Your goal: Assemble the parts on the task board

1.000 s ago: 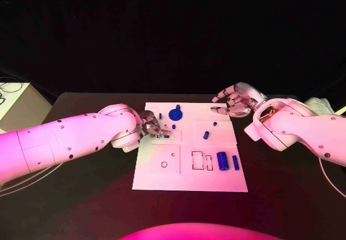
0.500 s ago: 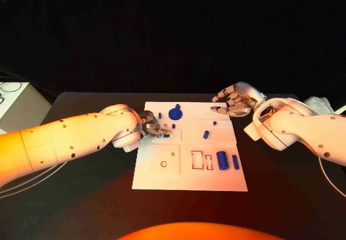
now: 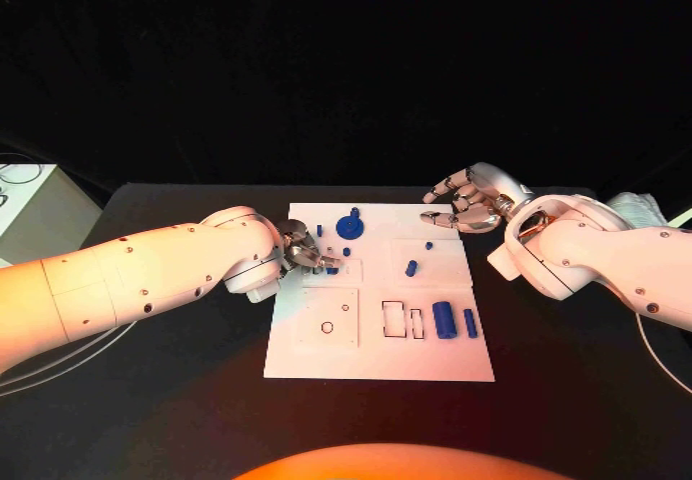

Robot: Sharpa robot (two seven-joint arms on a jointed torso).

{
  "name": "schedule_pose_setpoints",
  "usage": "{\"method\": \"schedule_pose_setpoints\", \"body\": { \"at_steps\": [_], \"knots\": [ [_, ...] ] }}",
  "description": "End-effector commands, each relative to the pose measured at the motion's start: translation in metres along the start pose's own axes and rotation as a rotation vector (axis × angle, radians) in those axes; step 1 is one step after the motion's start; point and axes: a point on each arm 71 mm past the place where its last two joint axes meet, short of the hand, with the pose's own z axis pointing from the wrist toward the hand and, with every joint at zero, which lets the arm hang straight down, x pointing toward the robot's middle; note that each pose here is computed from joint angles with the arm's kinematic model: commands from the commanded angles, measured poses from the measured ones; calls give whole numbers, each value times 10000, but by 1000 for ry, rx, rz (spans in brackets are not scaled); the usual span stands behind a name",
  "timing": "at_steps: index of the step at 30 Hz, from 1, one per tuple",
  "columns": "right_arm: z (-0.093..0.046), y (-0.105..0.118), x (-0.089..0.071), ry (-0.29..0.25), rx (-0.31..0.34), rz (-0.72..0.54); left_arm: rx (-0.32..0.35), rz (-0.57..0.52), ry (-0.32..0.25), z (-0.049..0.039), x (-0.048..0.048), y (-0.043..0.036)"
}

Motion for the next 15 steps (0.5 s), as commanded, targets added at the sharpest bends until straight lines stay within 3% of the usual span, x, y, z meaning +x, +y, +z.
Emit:
{"method": "schedule_pose_setpoints", "body": {
  "at_steps": [1,15],
  "knots": [
    [0,7,13,14,-10,-6,7,-4,29,9,39,-14],
    [1,6,19,21,-8,-7,15,-8,50,12,62,-33]
  ]
}}
